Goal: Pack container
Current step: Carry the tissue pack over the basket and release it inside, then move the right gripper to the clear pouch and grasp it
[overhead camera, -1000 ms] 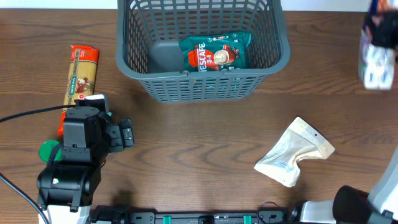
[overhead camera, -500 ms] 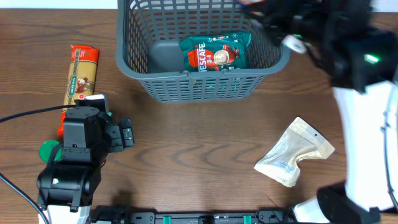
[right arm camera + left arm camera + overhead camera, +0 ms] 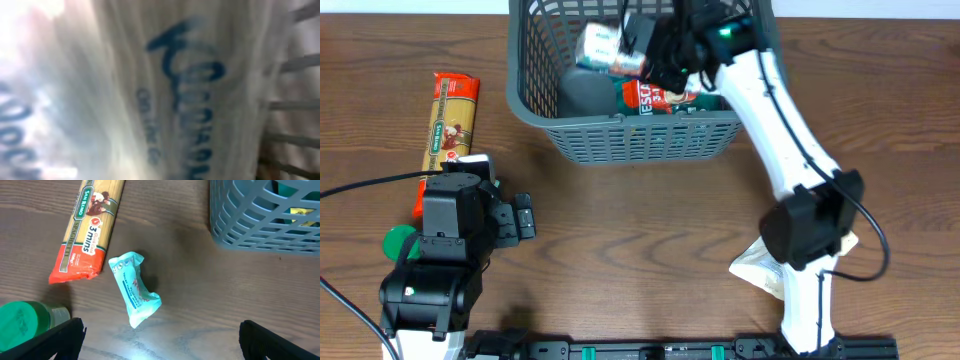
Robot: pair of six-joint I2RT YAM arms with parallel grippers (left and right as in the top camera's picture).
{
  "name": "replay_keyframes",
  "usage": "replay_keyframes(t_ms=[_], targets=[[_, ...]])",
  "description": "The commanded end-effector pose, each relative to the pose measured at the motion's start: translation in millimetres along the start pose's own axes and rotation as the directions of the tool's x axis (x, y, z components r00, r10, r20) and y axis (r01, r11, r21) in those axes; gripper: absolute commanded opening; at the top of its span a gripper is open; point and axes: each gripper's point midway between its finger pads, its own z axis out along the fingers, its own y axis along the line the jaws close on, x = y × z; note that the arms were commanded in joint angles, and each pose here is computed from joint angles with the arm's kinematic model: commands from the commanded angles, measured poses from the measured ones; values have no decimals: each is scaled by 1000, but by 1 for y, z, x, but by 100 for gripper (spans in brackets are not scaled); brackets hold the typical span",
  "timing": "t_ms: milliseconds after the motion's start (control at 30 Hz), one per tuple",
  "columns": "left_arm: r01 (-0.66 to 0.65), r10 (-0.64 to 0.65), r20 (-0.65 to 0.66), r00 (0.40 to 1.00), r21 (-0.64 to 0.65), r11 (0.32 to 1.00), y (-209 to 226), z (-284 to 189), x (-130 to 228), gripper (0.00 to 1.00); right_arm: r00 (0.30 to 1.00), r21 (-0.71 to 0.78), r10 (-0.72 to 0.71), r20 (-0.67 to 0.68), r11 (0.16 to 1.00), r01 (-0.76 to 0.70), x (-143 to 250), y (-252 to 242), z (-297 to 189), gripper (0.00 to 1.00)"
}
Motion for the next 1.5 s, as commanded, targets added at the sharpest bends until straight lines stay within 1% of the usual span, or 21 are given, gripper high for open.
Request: replay_keyframes(t_ms=[0,67,100,133,200,300,433,567,700,767,833,867,900,967,1000,1067,1133,1200,1267,1367,1467], targets=[[-13,13,7,1000,-14,1000,3,-3,-4,98,999,-34,-46,6,998,46,-10,15,6,9],[-13,13,7,1000,-14,1000,3,-3,-4,98,999,-67,-33,-20,997,32,-6,25,13,24],[-13,13,7,1000,-14,1000,3,-3,-4,98,999,-78,-16,-30,997,14,-4,28,14,39],[-13,13,7,1000,-14,1000,3,-3,-4,98,999,-86,2,-38,996,-5,-4,31,14,99],[-13,13,7,1000,-14,1000,3,-3,-4,98,998,-90,46,-43,995,-50,-6,35,11,99],[-13,13,7,1000,-14,1000,3,-3,-4,98,997,-69,70,-19,995,-72,-15,33,-1,99],[-13,13,7,1000,-14,1000,3,-3,-4,98,995,-4,90,53,996,-90,-33,19,-38,99],[-13,13,7,1000,-14,1000,3,-3,-4,98,963,118,201,182,967,-224,-54,-14,-108,99],[-13,13,7,1000,-14,1000,3,-3,-4,99,868,214,363,340,868,-447,-55,-49,-196,99],[-13,13,8,1000,-14,1000,3,-3,-4,99,787,244,459,412,776,-581,-39,-64,-241,99],[-13,13,8,1000,-14,1000,3,-3,-4,99,673,259,579,460,637,-726,-11,-74,-276,99],[-13,13,9,1000,-14,1000,3,-3,-4,99,580,262,658,480,524,-811,12,-75,-295,99],[-13,13,10,1000,-14,1000,3,-3,-5,99,504,265,711,490,429,-863,32,-75,-306,99],[-12,12,12,1000,-13,1000,3,-3,-5,98,303,276,806,509,180,-944,78,-67,-328,99],[-12,12,14,1000,-13,1000,3,-3,-6,98,204,288,832,516,56,-956,101,-61,-337,99],[-12,12,14,1000,-13,1000,3,-3,-6,98,47,321,848,527,-148,-936,142,-45,-352,99],[-12,12,14,1000,-13,1000,3,-3,-6,98,-33,348,856,517,-245,-905,165,-30,-359,99],[-12,12,14,1000,-13,1000,3,-3,-6,98,-100,365,862,497,-312,-877,180,-14,-363,99],[-12,12,14,1000,-13,1000,3,-3,-6,98,-125,335,866,484,-315,-888,179,-6,-363,99],[-12,12,13,1000,-13,1000,3,-3,-5,99,-167,300,854,493,-347,-889,177,11,-370,99],[-12,13,10,1000,-13,1000,3,-3,-5,98,-245,269,825,510,-423,-866,184,41,-377,99]])
